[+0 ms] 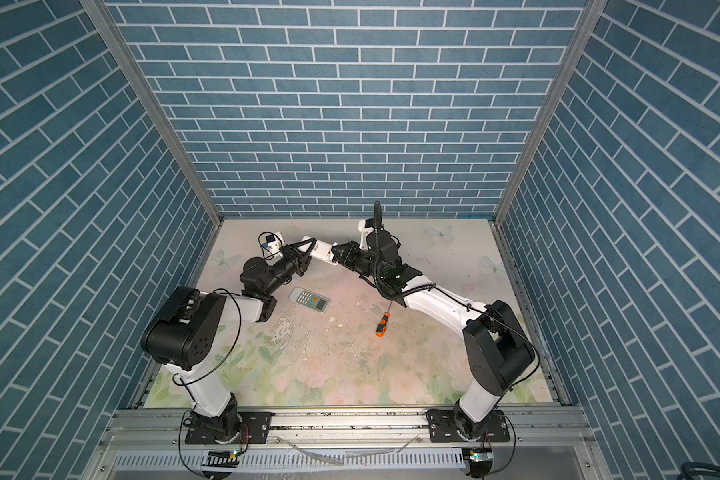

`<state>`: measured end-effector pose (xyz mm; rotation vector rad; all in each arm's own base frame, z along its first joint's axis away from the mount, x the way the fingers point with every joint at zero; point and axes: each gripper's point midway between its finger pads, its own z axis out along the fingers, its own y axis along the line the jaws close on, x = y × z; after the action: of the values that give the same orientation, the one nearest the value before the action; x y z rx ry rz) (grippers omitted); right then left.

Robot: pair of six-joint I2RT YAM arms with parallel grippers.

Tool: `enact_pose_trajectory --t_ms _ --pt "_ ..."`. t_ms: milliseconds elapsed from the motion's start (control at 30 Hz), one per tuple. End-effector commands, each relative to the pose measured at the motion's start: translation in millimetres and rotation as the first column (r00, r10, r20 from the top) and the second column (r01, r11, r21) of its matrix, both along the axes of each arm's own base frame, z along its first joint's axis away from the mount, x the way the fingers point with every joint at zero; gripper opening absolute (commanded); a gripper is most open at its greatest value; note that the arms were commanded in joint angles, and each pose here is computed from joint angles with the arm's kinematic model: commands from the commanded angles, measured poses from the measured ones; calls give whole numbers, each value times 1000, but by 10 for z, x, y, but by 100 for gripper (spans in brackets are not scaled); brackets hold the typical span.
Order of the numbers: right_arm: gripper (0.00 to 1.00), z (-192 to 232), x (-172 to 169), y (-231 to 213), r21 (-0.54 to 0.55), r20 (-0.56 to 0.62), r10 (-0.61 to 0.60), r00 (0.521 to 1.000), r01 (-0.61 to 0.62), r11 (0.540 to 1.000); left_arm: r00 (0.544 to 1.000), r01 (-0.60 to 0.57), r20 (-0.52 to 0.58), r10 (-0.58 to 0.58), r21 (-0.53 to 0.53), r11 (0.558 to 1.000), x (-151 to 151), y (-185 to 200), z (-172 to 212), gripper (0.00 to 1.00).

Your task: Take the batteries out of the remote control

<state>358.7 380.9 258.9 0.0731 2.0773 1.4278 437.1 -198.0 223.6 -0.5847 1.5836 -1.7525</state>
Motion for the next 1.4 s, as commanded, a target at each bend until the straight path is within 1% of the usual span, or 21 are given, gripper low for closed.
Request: enact_pose_trajectory --t_ms 0,667,833,933,1000,1133,1167,1300,1367 --pt "0 -98 76 40 -22 -22 -6 1000 6 1000 996 18 90 -16 -26 1000 -75 -1 245 0" --pt "0 293 79 274 77 45 89 995 -92 993 997 23 75 -22 -18 1000 -122 6 180 0" --pt "0 380 76 300 84 59 102 993 -106 991 997 29 74 -28 -13 999 -131 -1 163 0" --pt "0 439 50 287 67 73 111 991 -116 991 997 33 67 -32 -10 999 -125 -10 126 0" --pt "0 468 50 245 52 82 105 991 -110 993 997 32 68 -33 4 999 -123 -15 102 0" --pt "0 487 100 105 30 86 83 993 -86 996 998 31 61 -35 66 997 -130 -29 38 0" --pt "0 477 125 44 24 85 73 994 -75 997 999 31 40 -35 89 996 -164 -22 -50 0" --pt "0 437 224 -282 -21 83 19 996 -17 1000 999 41 18 -45 161 986 -208 -43 -125 0" --pt "0 373 275 -504 -68 78 -16 997 21 997 998 55 11 -58 193 980 -228 -87 -138 0"
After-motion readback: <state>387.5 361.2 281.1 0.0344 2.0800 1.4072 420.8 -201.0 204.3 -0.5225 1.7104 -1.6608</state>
